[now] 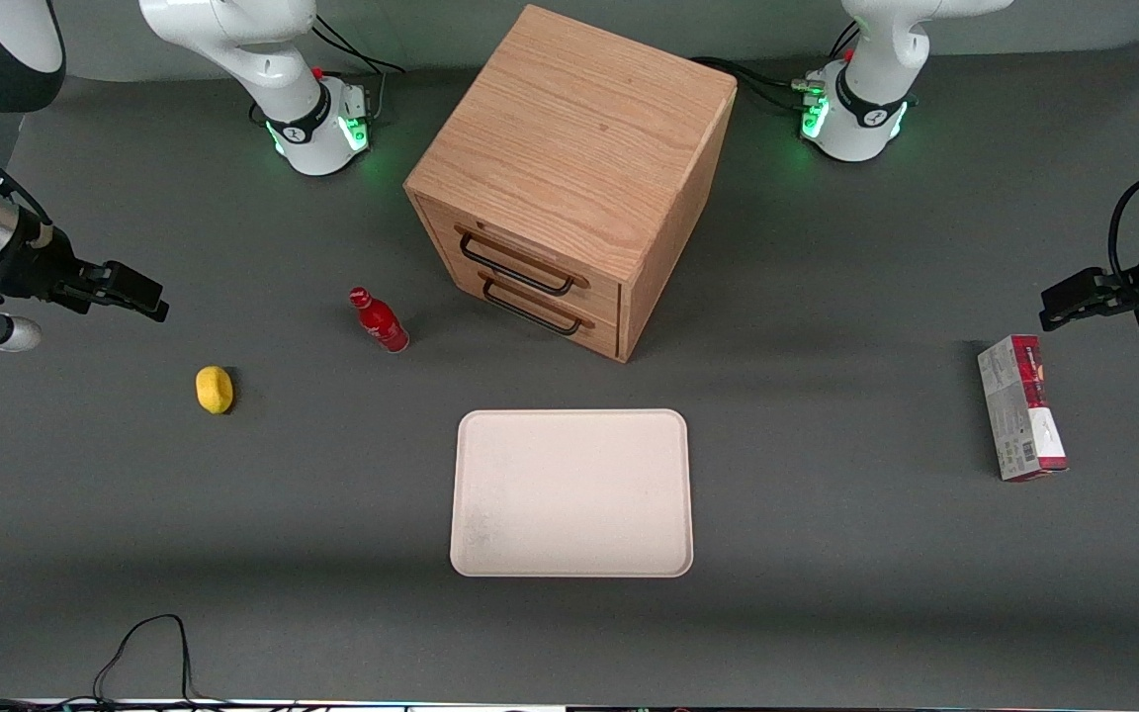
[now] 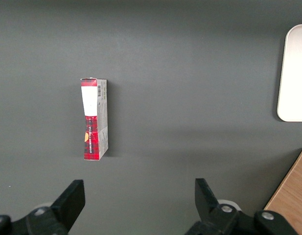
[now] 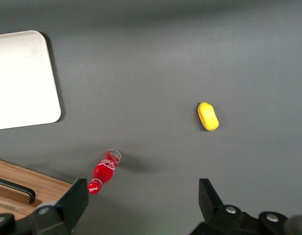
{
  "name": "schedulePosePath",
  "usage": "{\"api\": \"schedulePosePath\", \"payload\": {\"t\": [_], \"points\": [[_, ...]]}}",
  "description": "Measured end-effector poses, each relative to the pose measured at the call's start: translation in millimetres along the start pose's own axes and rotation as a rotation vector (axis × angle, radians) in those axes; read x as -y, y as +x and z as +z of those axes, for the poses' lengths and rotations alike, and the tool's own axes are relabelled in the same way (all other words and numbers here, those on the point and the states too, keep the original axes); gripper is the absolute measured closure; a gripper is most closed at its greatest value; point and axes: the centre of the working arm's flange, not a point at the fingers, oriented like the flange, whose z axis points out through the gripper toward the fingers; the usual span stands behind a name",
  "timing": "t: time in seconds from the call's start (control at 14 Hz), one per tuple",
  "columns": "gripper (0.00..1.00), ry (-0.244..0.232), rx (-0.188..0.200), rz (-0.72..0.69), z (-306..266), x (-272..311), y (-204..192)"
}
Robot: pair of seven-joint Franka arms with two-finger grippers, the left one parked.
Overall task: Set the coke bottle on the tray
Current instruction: 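Move the open right gripper toward the red Coca-Cola bottle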
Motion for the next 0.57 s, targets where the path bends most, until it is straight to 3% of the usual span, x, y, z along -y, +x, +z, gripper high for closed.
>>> {"api": "schedulePosePath", "payload": {"t": [0.36,0.57], "points": [[0.0,-0.001,0.012,-0.035,-0.1,16.7,-5.0],[0.0,0.03,0.076,-0.095,26.5,57.0,-17.9]]}}
